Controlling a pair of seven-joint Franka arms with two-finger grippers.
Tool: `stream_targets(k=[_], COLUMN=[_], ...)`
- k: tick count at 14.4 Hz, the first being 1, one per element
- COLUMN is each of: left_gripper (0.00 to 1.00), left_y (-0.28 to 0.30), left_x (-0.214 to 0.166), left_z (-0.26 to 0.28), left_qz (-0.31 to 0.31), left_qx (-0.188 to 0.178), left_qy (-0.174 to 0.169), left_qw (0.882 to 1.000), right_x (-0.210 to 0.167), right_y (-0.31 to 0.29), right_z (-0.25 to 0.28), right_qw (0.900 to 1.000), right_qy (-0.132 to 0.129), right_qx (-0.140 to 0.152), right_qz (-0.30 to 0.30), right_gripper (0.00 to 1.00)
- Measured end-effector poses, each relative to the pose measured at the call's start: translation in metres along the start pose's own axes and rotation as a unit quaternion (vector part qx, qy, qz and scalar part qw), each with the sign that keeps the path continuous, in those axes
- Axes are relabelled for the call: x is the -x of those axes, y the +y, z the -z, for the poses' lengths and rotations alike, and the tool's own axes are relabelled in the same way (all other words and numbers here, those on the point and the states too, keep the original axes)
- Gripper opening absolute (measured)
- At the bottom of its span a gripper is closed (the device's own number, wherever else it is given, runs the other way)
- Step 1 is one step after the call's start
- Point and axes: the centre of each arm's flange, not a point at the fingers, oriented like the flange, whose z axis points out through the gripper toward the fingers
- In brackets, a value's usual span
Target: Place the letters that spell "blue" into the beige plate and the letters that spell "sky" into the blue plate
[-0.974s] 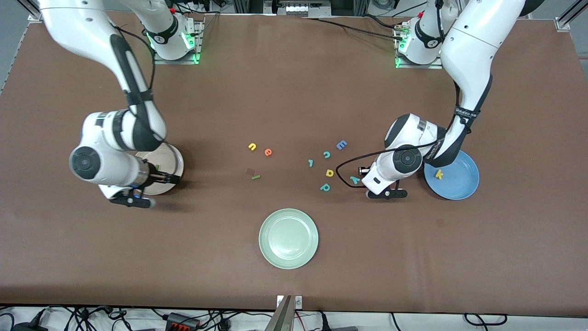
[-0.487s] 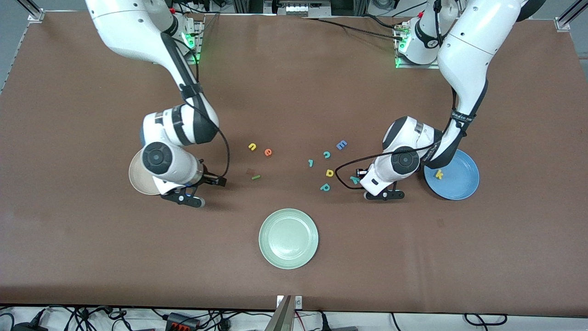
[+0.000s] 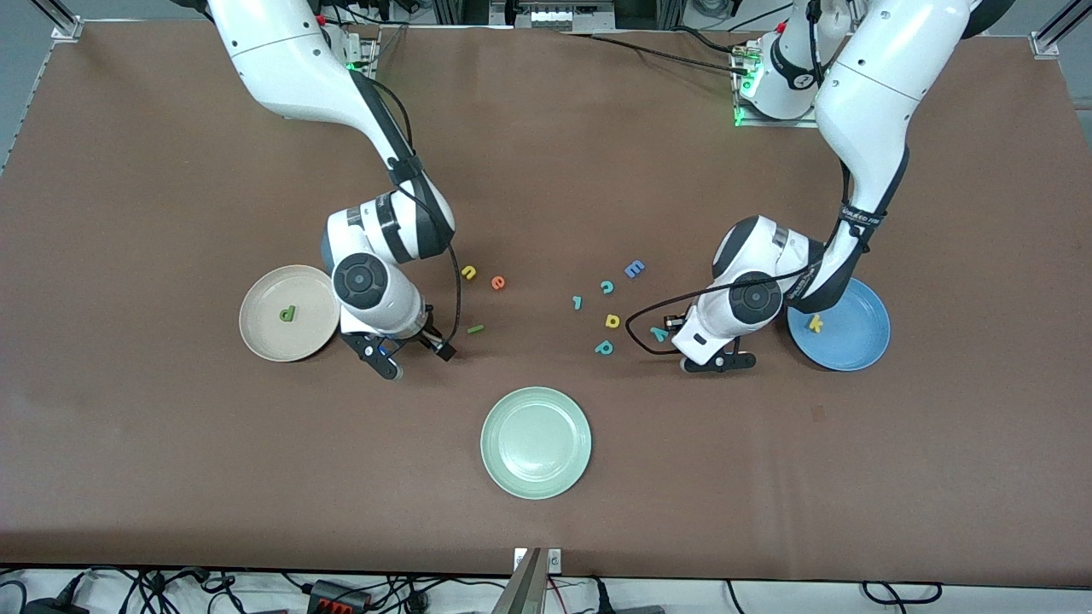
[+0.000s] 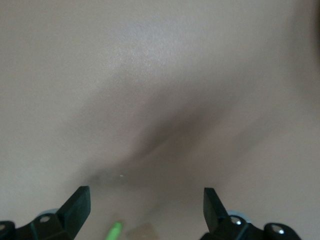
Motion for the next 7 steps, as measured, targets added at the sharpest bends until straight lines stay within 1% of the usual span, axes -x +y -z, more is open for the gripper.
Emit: stream_targets(k=[1,2,4,7], left_gripper=[0.1,0.04,0.04,0.04], left_y=[0.0,-0.002,-0.009,-0.025], left_x=[0.001,0.002,0.002,-0.003], left_z=[0.001,0.002,0.015,0.035], left_qz=[0.003,0.004,0.009,0.021], left_qx=[-0.001,-0.007,-0.018,-0.021], left_qy=[-0.002,-0.008,-0.02,-0.018], left_qw=[1.0,1.0,1.0,0.999], right_x=[0.003,0.006,0.018,0.037], right_y=[-0.004,-0.009,-0.02,-0.031], right_z=[-0.003,-0.005,-0.011,-0.019], right_qw=[1.0,0.999,0.997,0.994], right_qy=[0.003,0.004,0.007,0.008], right_qx=[-0.004,-0.007,-0.011,-0.02], right_qz=[-0.028,-0.049,-0.077,-0.107], right_gripper=[1.0,1.0,1.0,1.0])
